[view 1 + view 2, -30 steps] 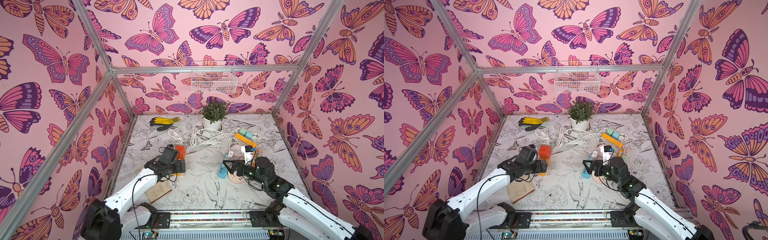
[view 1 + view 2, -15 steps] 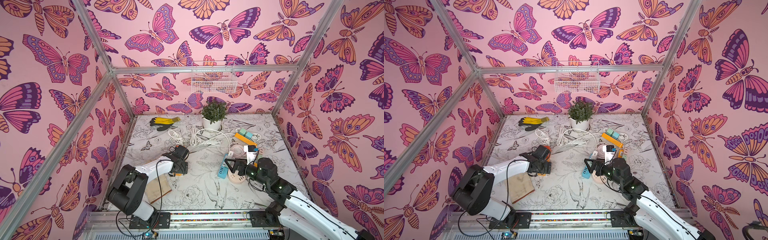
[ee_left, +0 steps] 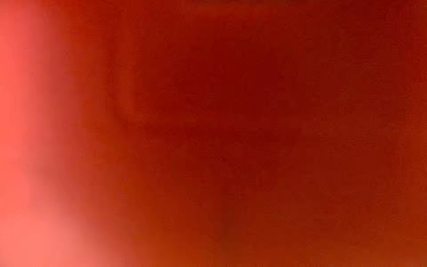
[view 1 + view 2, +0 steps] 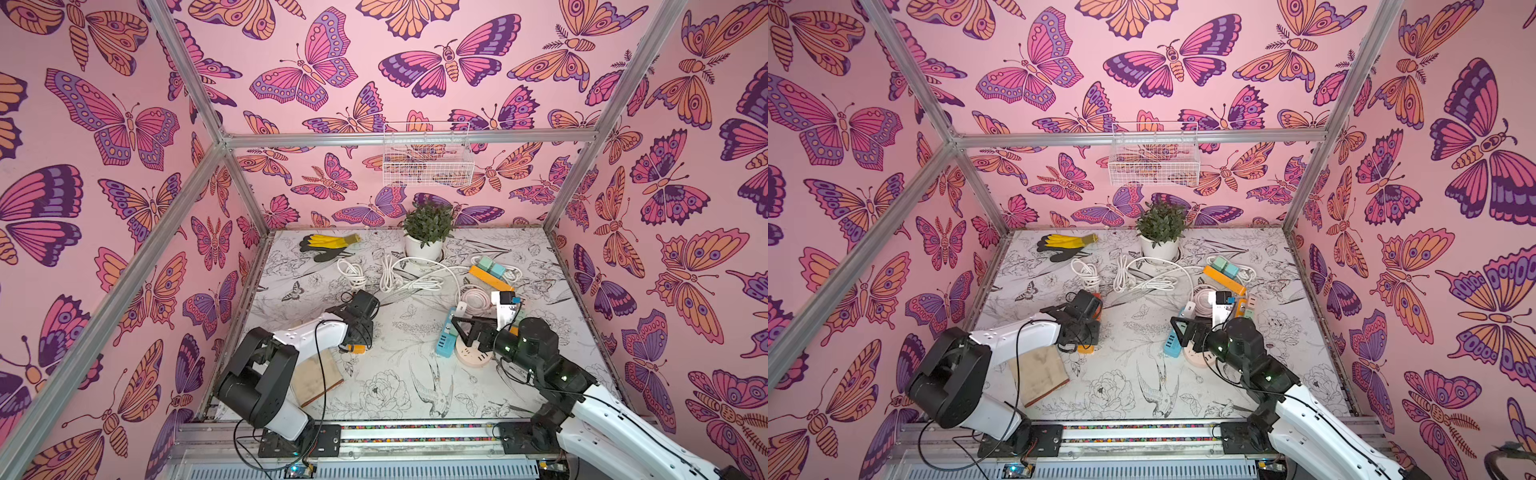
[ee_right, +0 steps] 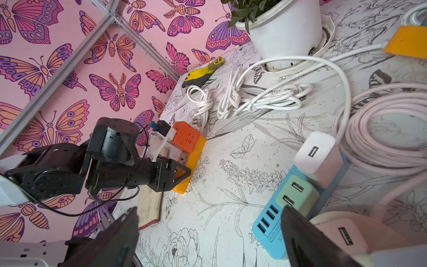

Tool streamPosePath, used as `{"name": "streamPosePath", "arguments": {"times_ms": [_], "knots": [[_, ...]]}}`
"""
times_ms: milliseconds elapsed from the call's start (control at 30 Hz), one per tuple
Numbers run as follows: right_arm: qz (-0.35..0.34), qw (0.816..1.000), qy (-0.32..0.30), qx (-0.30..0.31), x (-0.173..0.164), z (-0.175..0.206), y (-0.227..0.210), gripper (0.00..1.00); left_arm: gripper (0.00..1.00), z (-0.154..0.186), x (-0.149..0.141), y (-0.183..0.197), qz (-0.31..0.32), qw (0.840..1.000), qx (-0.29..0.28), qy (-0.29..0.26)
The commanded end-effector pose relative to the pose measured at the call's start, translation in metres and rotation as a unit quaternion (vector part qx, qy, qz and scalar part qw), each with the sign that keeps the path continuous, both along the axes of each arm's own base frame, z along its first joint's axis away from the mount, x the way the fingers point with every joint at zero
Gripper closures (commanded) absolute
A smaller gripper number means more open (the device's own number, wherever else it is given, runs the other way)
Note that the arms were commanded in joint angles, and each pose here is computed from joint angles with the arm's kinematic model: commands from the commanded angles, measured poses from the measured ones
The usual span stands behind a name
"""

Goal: Pull the plug off the socket
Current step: Move the socket to the center of the board.

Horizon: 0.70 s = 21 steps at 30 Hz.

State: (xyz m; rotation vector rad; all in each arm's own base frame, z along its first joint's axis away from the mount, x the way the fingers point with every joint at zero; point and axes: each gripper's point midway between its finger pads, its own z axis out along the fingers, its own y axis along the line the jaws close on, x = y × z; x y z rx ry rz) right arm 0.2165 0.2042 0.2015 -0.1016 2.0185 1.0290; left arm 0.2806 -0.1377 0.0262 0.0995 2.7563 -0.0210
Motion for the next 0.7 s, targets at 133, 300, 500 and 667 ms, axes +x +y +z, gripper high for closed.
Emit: {"name": "streamPosePath", "arguments": {"times_ms": [133, 300, 500, 667], "knots": [[-0.012, 1.000, 0.003, -0.009, -0.004, -0.009, -0.008, 0.01, 0.51, 0.019, -0.039, -0.042, -0.060, 0.997, -0.039, -0.011], [-0.018, 1.000, 0.003, -0.012, -0.005, -0.011, -0.011, 0.01, 0.51, 0.019, -0.058, -0.079, -0.087, 0.995, -0.036, -0.015], [-0.020, 1.000, 0.003, -0.017, -0.009, -0.010, -0.016, 0.01, 0.51, 0.013, -0.070, -0.115, -0.106, 0.994, -0.010, -0.006], [-0.024, 0.999, 0.002, -0.021, -0.013, -0.011, -0.021, 0.01, 0.44, 0.010, -0.078, -0.135, -0.120, 0.993, 0.000, 0.000]]}}
